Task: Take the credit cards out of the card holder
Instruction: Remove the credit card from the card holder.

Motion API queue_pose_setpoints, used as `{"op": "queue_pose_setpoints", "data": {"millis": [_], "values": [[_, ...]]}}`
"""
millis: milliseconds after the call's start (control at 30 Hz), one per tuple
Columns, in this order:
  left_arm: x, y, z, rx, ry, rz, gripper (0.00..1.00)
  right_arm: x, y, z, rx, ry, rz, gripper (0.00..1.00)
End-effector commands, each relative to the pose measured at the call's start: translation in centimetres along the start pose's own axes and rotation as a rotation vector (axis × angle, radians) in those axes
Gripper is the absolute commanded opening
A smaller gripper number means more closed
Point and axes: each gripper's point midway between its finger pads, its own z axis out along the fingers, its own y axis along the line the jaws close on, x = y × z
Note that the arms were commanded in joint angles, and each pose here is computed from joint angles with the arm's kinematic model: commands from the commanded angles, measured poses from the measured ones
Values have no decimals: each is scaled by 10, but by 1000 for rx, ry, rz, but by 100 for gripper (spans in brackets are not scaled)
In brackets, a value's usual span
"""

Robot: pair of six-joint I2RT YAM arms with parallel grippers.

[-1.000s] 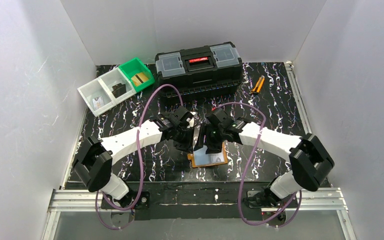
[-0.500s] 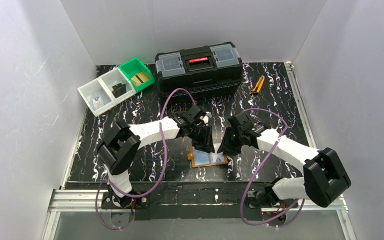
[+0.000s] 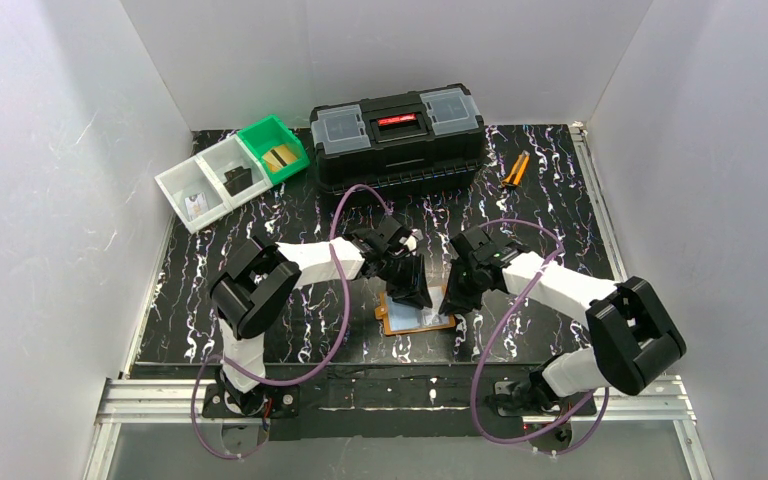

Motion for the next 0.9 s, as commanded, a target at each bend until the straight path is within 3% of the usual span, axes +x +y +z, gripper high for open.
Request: {"op": "queue_pose_setpoints", "data": {"millis": [0,300,867], "values": [[4,9,-5,-9,10,-1,28,-4,0,2,1,-7,-21,23],[12,20,2,-17,36,-14,29,0,-6,10,20,11,-15,29],[14,26,8,0,32,-40,21,15,2,26,9,54,-19,29]]}}
